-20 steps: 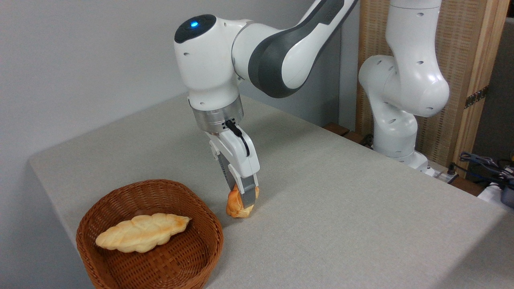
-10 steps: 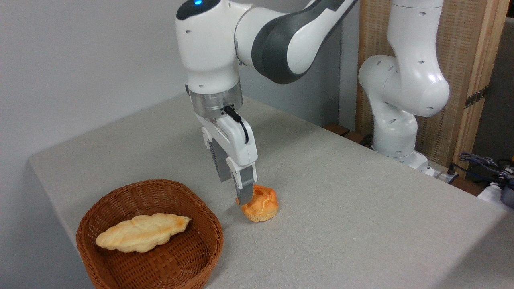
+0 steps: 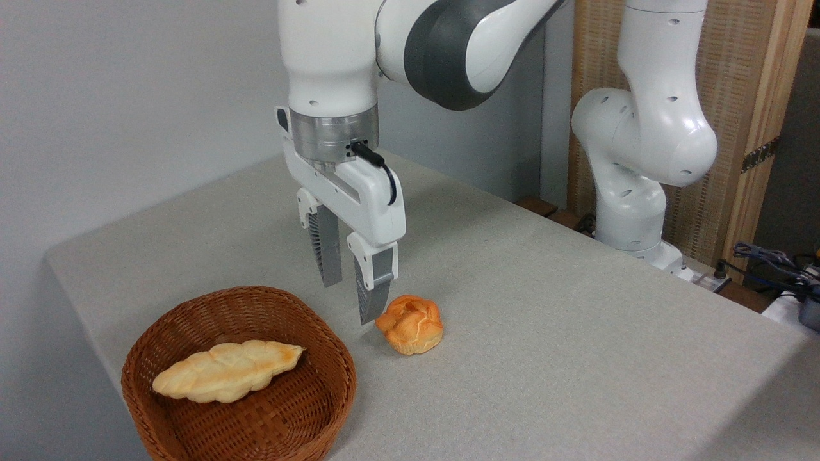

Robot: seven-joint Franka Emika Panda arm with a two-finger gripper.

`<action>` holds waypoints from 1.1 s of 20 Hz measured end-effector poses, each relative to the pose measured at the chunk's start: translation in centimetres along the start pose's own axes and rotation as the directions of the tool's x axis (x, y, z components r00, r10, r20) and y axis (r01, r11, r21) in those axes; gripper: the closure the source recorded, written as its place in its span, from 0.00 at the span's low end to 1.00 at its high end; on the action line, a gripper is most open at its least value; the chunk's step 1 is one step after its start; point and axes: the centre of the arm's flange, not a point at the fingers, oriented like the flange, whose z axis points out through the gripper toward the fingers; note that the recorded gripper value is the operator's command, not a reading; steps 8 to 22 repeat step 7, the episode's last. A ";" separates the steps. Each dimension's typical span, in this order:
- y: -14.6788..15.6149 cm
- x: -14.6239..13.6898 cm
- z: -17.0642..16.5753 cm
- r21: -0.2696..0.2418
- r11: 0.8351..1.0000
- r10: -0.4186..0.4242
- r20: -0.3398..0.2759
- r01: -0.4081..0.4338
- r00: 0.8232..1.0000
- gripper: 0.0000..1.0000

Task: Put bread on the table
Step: 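Open the gripper and raise it away from the bun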

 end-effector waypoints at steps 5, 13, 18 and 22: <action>-0.5 0.5 -0.2 0.010 0.999 -0.045 -0.002 0.045 0.999 0.00; -1.0 0.2 -0.3 0.015 0.999 -0.050 0.001 0.050 0.999 0.00; -1.0 0.2 -0.3 0.015 0.999 -0.050 0.001 0.050 0.999 0.00; -1.0 0.2 -0.3 0.015 0.999 -0.050 0.001 0.050 0.999 0.00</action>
